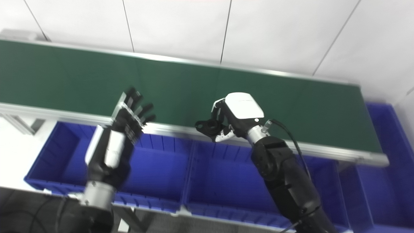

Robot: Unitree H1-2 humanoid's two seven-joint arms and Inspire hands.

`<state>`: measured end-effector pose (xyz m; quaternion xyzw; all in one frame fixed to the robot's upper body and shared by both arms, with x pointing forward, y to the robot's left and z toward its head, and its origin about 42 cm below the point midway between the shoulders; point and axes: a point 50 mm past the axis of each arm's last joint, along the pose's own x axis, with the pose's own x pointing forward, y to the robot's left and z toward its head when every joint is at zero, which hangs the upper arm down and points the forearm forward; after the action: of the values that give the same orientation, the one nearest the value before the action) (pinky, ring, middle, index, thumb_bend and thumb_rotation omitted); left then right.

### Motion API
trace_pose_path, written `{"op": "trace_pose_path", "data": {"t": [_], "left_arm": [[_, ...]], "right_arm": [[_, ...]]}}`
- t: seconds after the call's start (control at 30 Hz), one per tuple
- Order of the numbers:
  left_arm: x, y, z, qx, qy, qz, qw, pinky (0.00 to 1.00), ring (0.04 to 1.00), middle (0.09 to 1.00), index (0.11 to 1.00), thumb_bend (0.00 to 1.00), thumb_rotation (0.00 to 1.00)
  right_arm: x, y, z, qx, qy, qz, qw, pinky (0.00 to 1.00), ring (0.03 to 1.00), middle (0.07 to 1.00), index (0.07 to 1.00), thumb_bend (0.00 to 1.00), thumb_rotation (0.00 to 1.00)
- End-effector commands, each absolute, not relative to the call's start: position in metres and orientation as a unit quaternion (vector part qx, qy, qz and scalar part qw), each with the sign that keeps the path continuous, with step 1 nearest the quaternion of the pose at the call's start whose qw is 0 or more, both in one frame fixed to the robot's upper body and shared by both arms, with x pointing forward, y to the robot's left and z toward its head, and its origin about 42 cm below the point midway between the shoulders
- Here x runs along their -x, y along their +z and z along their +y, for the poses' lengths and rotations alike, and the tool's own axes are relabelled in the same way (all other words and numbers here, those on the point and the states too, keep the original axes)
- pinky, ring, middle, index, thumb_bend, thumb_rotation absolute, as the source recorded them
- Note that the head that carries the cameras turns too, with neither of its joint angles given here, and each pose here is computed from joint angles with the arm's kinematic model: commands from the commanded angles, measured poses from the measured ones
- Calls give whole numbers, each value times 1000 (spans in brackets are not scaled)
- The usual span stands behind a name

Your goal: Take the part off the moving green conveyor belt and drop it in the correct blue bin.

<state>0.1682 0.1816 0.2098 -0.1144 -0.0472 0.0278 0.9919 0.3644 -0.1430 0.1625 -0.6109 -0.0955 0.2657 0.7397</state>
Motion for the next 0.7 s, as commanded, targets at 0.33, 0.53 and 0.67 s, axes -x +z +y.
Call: {"op": "trace_pose_path", "data": {"t": [0.33, 0.53, 0.67], "left_arm": [[-176, 225, 192, 123, -1, -68, 990, 837, 892, 989, 1000, 746, 776], [-170, 224, 187, 129, 4, -61, 990, 841, 883, 976, 1000, 742, 778], [-166, 221, 183, 131, 8, -56, 990, 826, 879, 973, 1000, 755, 771]], "right_arm": [[-334, 141, -174, 620, 255, -62, 739, 255, 320, 477, 490, 523, 0], [-334, 118, -189, 629, 245, -46, 736, 319, 388, 440, 532, 515, 0], [-339, 101, -196, 641, 239, -44, 728, 290, 352, 457, 511, 519, 0]]}}
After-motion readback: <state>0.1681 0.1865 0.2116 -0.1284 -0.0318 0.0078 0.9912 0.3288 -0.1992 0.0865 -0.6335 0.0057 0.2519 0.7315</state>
